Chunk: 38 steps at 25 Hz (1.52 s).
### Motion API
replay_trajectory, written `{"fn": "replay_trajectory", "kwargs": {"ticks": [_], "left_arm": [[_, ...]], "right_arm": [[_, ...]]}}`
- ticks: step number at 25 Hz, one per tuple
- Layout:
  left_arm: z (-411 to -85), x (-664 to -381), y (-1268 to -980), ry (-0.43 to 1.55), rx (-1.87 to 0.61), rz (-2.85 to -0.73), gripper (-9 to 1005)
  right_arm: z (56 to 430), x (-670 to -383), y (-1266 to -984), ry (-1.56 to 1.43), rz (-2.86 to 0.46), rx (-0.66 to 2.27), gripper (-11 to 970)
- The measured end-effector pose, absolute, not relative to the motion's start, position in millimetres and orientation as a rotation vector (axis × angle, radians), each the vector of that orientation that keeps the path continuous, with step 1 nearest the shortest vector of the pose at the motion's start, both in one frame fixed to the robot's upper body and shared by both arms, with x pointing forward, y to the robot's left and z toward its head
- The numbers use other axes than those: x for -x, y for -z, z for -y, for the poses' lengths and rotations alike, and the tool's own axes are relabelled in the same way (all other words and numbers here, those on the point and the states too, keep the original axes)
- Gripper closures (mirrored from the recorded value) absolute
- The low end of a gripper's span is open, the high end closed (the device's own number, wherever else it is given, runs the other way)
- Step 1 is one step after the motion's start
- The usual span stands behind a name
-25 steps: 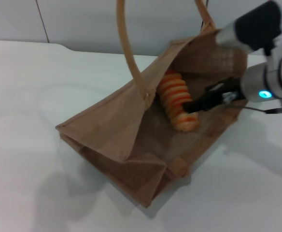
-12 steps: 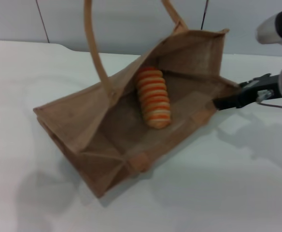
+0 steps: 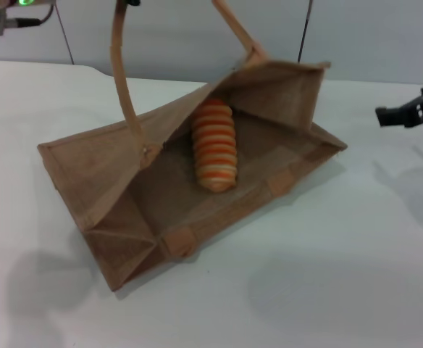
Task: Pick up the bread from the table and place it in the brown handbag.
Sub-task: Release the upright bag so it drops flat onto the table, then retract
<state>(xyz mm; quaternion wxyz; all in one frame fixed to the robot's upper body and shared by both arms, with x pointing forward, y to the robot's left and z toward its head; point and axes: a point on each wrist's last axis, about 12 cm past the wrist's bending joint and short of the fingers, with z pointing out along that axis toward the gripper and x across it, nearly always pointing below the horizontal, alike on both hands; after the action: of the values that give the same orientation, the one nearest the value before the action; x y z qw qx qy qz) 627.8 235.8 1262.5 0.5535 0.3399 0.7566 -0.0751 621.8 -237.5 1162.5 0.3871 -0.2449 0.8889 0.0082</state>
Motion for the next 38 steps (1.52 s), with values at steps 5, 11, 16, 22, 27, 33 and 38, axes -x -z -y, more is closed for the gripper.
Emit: {"fn": "replay_trajectory", "kwargs": {"ticks": [5,11,16,22,27,33,38], "left_arm": [[-224,-626,-1259,0.292,-0.856,-1.717,724],[-207,-616,-1257,0.44,-1.011,-1.615,545],[-200,-612,-1255,0.537,-1.072,-1.548,339],[-194,-613,-1256,0.558,-1.105,-1.529,245],[-200,-615,-1252,0.55,-1.084,-1.549,231],[-226,-613,-1239,0.56,-1.0,-1.545,230],[-231,-608,-1225,0.637,-0.991,-1.466,235]], "right_arm": [[238,-626,-1162,-0.023,-2.243,0.59,65],[233,-631,-1160,-0.054,-2.23,0.576,65],[233,-633,-1161,-0.07,-2.225,0.57,65],[231,-636,-1162,-0.07,-2.218,0.57,65],[231,-636,-1161,-0.072,-2.22,0.568,65],[230,-637,-1157,-0.073,-2.236,0.568,66],[230,-639,-1155,-0.074,-2.247,0.572,66]]}}
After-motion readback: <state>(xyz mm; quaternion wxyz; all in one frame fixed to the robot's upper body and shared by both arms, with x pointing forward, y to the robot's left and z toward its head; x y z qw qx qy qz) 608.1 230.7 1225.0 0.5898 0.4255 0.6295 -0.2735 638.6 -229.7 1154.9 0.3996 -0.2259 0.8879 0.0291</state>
